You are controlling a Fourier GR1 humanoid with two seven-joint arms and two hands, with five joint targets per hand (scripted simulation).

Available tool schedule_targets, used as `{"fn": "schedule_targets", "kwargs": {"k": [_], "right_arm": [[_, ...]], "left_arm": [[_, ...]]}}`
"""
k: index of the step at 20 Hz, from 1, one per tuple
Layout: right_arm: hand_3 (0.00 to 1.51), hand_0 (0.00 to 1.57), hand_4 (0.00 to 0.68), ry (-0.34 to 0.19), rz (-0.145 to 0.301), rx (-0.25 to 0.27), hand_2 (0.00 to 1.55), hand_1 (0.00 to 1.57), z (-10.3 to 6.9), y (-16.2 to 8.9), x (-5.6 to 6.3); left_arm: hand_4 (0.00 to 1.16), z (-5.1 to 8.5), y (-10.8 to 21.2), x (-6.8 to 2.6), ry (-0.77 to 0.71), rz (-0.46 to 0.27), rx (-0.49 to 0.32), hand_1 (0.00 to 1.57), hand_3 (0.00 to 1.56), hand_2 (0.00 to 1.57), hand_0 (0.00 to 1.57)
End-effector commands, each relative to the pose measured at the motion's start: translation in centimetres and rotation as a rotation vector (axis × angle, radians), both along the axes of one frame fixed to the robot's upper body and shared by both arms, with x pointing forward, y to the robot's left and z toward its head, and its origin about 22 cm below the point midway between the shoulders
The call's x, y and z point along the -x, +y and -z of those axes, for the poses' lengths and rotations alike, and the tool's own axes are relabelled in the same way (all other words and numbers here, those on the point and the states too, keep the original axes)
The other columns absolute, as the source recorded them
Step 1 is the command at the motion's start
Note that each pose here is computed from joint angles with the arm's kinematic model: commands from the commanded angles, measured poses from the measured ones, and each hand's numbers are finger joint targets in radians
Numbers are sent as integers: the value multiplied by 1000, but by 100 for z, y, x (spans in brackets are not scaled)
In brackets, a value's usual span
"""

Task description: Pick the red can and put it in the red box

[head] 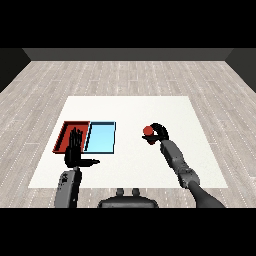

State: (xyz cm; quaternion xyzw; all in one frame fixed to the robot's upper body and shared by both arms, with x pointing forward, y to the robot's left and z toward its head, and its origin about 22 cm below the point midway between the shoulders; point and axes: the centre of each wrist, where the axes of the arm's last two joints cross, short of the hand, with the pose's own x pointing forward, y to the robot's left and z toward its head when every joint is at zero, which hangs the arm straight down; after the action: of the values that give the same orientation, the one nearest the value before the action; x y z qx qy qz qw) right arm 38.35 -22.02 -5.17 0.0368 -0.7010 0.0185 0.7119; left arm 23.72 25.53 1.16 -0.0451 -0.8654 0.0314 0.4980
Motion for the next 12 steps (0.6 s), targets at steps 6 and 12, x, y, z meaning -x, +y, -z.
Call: {"fn": "schedule_targets", "kwargs": {"k": [6, 12], "right_arm": [[1411, 1548, 558, 18, 8, 45, 1475, 1548, 145, 144, 142], [1388, 1539, 581, -94, 16, 30, 1469, 1539, -164, 3, -45]], "left_arm": [[0, -2, -85, -35, 20, 19, 8, 0, 0, 0, 0], [0, 21, -123, -86, -2, 3, 8, 0, 0, 0, 0]]}}
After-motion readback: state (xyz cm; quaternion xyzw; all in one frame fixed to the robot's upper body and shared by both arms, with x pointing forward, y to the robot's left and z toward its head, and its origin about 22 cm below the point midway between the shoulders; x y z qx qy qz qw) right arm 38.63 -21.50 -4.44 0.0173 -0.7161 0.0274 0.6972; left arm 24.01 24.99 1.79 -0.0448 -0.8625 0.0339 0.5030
